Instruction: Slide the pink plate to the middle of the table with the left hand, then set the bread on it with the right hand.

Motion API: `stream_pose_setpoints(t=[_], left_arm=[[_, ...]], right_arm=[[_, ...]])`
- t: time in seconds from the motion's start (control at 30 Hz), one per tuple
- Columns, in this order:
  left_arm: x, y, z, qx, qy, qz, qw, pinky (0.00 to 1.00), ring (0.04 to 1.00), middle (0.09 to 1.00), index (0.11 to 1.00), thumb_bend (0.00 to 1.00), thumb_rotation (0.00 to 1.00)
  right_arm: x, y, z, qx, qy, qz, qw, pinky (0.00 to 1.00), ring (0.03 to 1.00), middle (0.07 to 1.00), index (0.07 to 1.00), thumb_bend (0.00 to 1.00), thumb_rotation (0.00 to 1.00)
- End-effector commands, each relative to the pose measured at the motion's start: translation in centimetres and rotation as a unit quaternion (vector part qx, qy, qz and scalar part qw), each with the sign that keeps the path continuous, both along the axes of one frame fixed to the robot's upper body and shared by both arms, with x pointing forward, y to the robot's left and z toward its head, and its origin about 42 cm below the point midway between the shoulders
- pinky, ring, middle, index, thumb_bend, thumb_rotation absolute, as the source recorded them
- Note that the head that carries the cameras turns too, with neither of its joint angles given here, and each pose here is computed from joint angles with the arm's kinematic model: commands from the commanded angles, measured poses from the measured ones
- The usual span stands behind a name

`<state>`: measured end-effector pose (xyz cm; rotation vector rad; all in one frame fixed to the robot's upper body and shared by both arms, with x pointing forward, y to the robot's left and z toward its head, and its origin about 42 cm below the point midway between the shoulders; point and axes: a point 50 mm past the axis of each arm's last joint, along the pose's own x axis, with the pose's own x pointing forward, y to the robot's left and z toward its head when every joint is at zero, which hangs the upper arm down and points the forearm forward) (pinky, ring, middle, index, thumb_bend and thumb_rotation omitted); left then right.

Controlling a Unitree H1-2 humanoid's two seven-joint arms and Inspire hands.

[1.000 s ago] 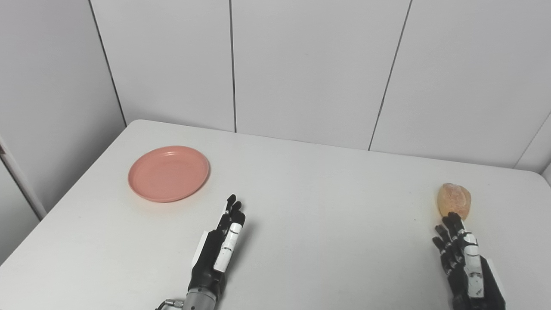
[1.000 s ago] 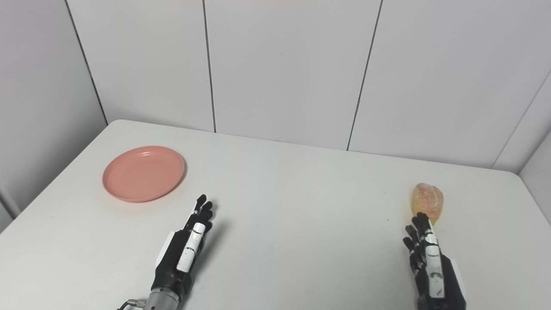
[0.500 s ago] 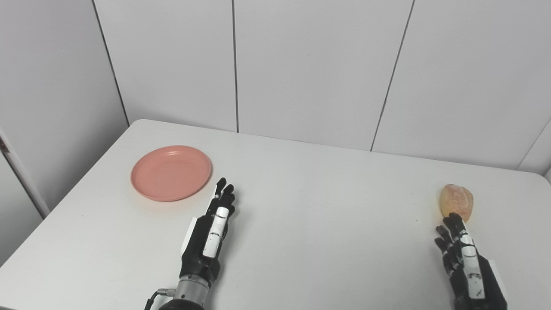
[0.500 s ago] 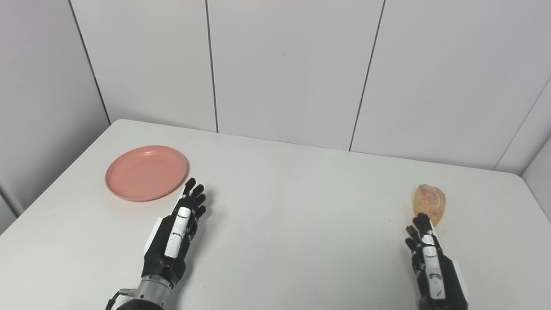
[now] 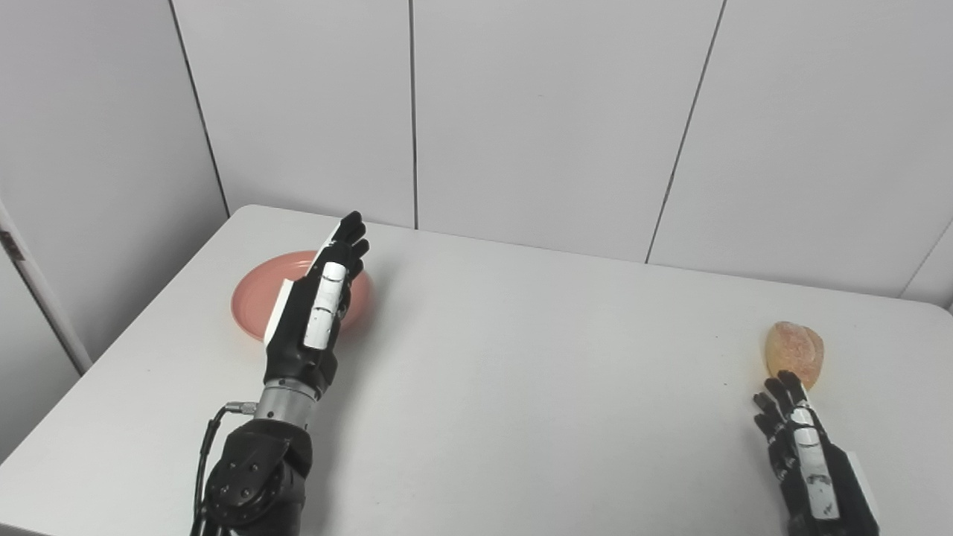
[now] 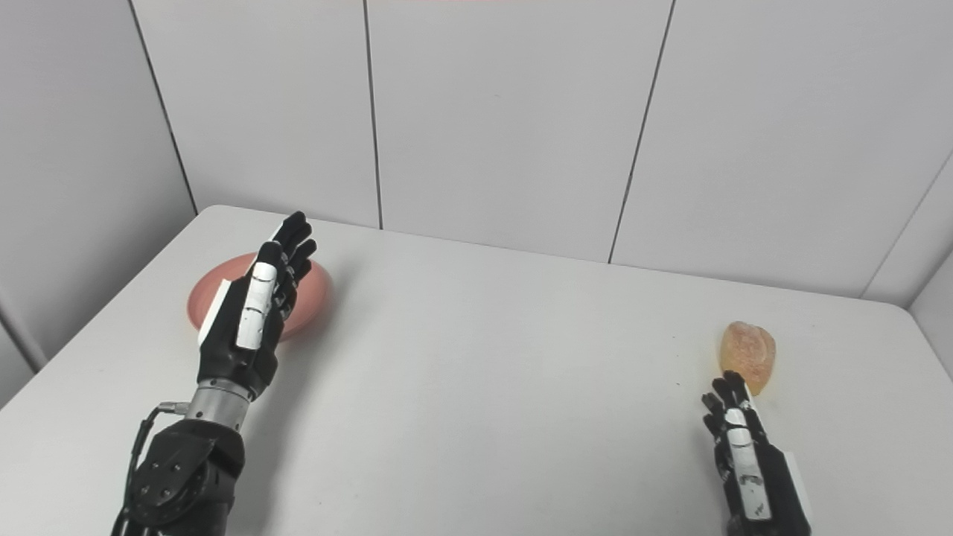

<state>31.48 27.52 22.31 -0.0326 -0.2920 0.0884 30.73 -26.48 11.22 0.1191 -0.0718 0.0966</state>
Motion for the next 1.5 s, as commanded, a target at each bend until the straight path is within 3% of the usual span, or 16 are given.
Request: stream_pose_setpoints(t=[0.0,0.13,0.27,0.43,0.53,0.83,1.13,1.47], left_arm=[[1.4,0.9,2.2,0.013,-0.043,0.001,0.999,0.98,0.955,0.954,0.888,0.81,0.91],[3.1,3.4,3.2,0.041,-0.062,0.004,0.997,0.98,0.942,0.926,0.855,0.8,0.94],[4.5,5.2,3.9,0.048,-0.077,0.001,0.996,0.92,0.874,0.872,0.851,0.84,0.9],[6.2,7.8,4.9,0.077,-0.072,0.005,0.994,0.94,0.887,0.87,0.872,0.89,0.91],[7.4,9.1,5.3,0.083,-0.072,0.021,0.994,0.89,0.873,0.852,0.859,0.9,0.91],[10.6,13.9,6.0,0.086,-0.057,0.043,0.994,0.98,0.928,0.906,0.913,0.91,0.94],[12.7,18.4,4.2,0.062,-0.019,0.08,0.995,0.97,0.964,0.926,0.954,0.87,0.92],[13.1,20.8,1.4,0.056,0.022,0.108,0.992,0.93,0.926,0.913,0.947,0.81,0.92]], right_arm=[[-0.8,0.7,-1.5,0.013,0.013,-0.003,1.0,0.99,0.956,0.963,0.967,0.65,0.83],[-0.8,0.8,-1.6,0.014,0.011,-0.005,1.0,0.98,0.945,0.953,0.952,0.68,0.81],[-0.8,0.8,-1.7,0.014,0.01,-0.007,1.0,0.97,0.938,0.943,0.943,0.68,0.81],[-0.8,0.9,-1.8,0.013,0.009,-0.007,1.0,0.95,0.928,0.929,0.932,0.68,0.81],[-0.8,1.0,-1.8,0.013,0.01,-0.007,1.0,0.94,0.923,0.922,0.922,0.68,0.81],[-1.0,1.0,-1.7,0.013,0.009,-0.006,1.0,0.94,0.914,0.902,0.921,0.67,0.81],[-1.1,0.9,-1.7,0.014,0.01,-0.005,1.0,0.94,0.915,0.902,0.921,0.67,0.81],[-1.2,0.7,-1.7,0.015,0.012,-0.004,1.0,0.93,0.916,0.904,0.917,0.68,0.8]])
